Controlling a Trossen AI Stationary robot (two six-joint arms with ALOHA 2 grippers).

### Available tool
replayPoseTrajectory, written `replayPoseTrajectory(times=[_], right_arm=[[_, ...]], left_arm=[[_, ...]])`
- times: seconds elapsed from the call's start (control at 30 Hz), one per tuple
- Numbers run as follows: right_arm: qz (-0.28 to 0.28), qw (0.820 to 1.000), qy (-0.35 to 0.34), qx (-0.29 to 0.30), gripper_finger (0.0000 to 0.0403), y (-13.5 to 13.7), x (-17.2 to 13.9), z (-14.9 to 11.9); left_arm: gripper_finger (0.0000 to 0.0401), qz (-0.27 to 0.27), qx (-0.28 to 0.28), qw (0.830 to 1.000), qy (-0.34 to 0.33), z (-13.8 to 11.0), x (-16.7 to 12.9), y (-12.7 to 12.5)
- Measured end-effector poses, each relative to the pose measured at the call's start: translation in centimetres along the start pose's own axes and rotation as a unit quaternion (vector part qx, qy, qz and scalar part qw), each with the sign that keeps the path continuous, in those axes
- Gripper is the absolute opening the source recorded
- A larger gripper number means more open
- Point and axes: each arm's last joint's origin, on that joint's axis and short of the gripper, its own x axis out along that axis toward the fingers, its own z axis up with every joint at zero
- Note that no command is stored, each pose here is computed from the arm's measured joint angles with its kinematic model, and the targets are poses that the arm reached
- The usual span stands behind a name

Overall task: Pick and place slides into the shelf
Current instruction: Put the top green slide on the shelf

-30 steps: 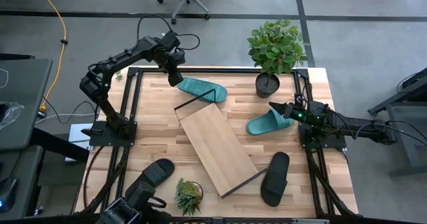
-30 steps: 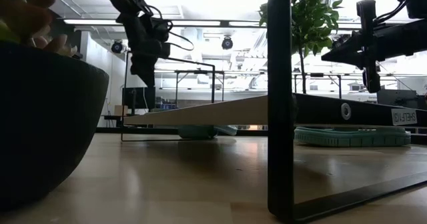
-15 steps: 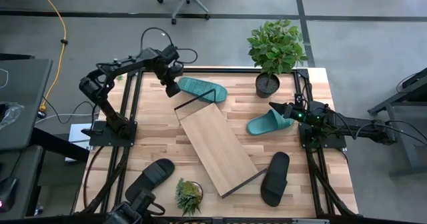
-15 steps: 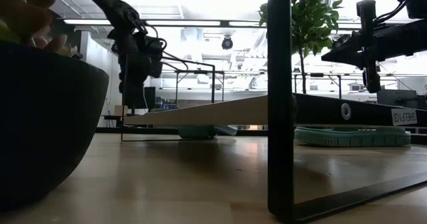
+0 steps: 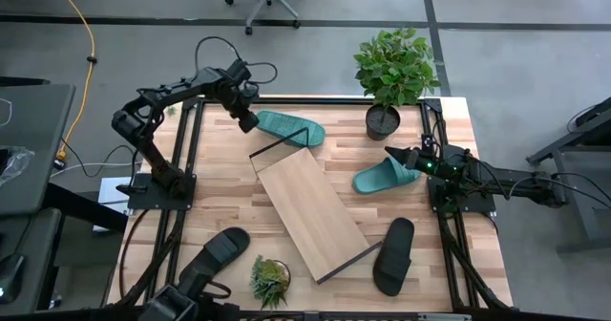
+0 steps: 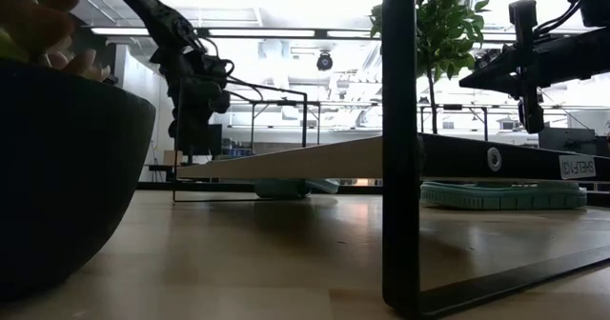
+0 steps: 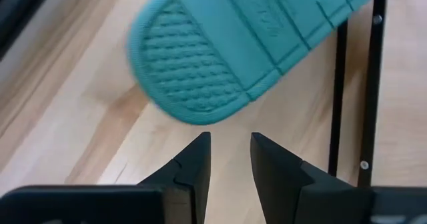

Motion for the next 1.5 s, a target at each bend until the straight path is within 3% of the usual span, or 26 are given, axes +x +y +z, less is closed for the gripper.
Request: replayPoseTrajectory(times=[0.2, 0.5, 1.03, 1.27, 1.5], right_arm=[[0.000, 1.000, 0.000, -0.002, 0.0000, 0.0, 0.0, 0.0], [-0.007, 1.000, -0.003, -0.008, 0.0000, -0.1, 0.0, 0.0], [-0.007, 1.000, -0.004, -0.007, 0.0000, -0.1, 0.0, 0.0], [-0.007, 1.000, -0.003, -0.007, 0.0000, -0.1, 0.0, 0.0], [-0.007, 1.000, -0.004, -0.006, 0.0000, -0.1, 0.0, 0.0]], left_arm=[[0.0095, -0.026, -0.025, 0.999, -0.041, -0.5, -1.7, 1.4], [0.0095, -0.058, -0.013, 0.993, -0.099, -0.1, -2.7, 1.7], [0.0095, -0.045, -0.039, 0.988, -0.139, -0.2, -3.6, 3.6], [0.0095, -0.042, -0.034, 0.988, -0.147, -0.1, -3.4, 3.6], [0.0095, -0.044, -0.083, 0.985, -0.144, -1.5, -1.1, 4.1]])
